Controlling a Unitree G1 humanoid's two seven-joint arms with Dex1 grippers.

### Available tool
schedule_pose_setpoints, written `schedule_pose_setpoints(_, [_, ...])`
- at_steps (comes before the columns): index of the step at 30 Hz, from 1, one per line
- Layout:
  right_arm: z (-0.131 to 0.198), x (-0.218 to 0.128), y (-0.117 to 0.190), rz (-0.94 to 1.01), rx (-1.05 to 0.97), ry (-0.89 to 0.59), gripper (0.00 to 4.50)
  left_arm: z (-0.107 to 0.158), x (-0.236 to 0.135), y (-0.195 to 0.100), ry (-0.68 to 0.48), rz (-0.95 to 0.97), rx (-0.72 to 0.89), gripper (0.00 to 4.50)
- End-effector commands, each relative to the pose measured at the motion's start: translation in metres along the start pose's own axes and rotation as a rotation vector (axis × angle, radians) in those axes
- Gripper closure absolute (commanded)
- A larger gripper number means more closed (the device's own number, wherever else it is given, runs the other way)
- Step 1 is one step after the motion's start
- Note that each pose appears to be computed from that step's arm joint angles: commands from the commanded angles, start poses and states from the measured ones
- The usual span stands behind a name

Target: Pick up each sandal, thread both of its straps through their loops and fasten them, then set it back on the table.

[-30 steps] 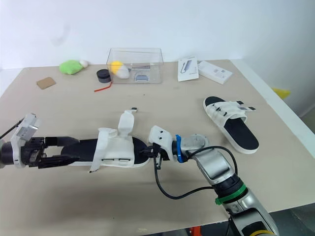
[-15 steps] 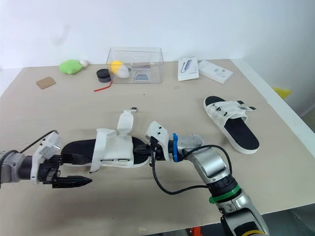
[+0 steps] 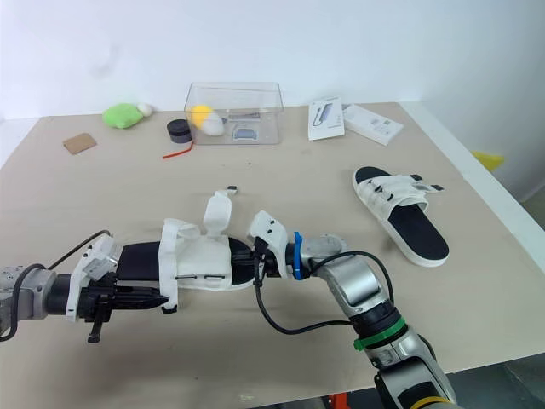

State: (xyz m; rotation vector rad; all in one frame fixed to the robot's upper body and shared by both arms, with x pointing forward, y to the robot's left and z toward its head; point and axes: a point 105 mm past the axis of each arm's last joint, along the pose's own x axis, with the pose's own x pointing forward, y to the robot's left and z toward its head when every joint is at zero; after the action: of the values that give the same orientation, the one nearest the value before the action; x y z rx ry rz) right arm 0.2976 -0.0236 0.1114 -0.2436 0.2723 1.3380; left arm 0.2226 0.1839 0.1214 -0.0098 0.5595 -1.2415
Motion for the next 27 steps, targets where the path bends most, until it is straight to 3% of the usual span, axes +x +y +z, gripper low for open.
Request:
schedule_pose_setpoints(1, [0.006,0.002,0.000,0.002,-0.044,-0.003,4.50,0.042,-0.005,-0.013,-0.139,-0.063,0.030,4.40])
schedule_pose_setpoints(5, [-0.002,0.004,0.000,-0.009,-0.049,0.039,4.50,0.085,-0.015,-0.010,-0.331,-0.084,-0.008,4.40])
schedule_pose_setpoints(8, [-0.007,0.005,-0.001,-0.016,-0.059,0.064,4.50,0.102,-0.019,-0.013,-0.407,-0.129,-0.053,4.40])
schedule_pose_setpoints(14, [-0.011,0.006,-0.001,-0.034,-0.072,0.082,4.50,0.091,-0.002,0.002,-0.338,-0.053,-0.148,4.40])
schedule_pose_setpoints(27, [-0.014,0.011,-0.001,-0.046,-0.092,0.096,4.50,0.066,0.005,-0.001,-0.238,-0.048,-0.228,4.40])
